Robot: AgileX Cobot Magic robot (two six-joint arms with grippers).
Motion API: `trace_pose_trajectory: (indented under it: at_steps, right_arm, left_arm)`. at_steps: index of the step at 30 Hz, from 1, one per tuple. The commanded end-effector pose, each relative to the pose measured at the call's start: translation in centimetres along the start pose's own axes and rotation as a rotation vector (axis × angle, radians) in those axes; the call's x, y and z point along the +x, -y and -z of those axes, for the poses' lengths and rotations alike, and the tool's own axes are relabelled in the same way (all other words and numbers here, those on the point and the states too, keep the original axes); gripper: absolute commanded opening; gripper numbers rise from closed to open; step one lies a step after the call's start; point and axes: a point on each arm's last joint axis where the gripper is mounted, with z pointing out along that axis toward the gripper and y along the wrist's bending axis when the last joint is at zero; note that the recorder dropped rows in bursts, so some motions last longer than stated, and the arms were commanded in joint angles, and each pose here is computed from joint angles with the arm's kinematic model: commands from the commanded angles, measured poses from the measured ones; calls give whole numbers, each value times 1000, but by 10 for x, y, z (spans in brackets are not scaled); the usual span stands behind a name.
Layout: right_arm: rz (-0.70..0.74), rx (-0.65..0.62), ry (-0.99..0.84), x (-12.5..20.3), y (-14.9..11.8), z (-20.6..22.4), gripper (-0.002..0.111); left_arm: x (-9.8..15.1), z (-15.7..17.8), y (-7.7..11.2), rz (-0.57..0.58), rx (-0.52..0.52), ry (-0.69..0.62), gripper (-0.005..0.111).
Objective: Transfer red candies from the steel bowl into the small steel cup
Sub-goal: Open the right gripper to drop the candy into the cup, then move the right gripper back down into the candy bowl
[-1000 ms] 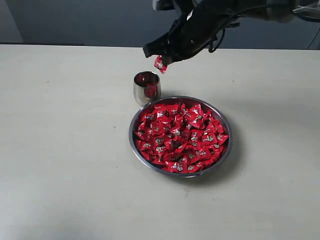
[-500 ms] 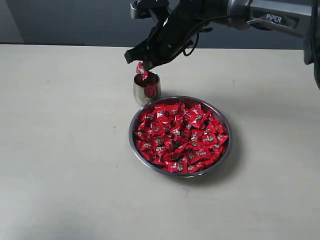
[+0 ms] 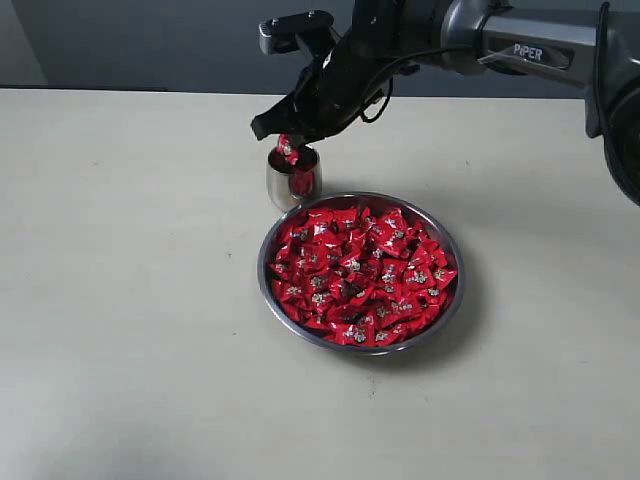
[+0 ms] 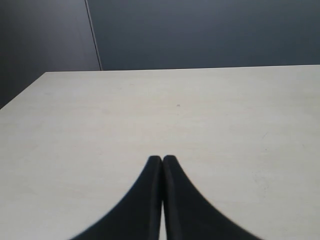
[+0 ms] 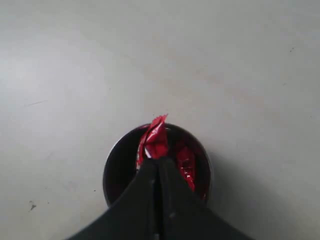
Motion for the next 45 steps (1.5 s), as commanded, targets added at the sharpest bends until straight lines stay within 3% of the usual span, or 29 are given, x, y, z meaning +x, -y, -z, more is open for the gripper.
trace_pose_trajectory:
  at_steps: [1,6,9,15,19,27,35,39,45]
  right_arm:
    - [29,21,19,-4,2,3,-1]
    - [29,17,4,-2,1,3,30]
    - [29,15,-2,-2,1,3,35]
    - [32,4,-41,1,0,6,30]
    - [23,27,-57,1,2,13,0]
    - [-27,70,117,1,-2,49,0]
    - [-92,166,303,68,4,89,-1]
    - [-174,192,283,101,15,99,-1]
    - [-192,169,83,134,18,97,-1]
  left_arm:
    - [1,0,0,-4,4,3,0]
    - [1,0,0,-4,4,3,0]
    - [1,0,0,-4,4,3,0]
    - [1,0,0,-4,4,3,0]
    - [1,0,0,-4,4,3,0]
    - [1,0,0,-4,4,3,0]
    - [1,0,0,-4,4,3,0]
    - [1,0,0,-4,4,3,0]
    - [1,0,0,-4,4,3,0]
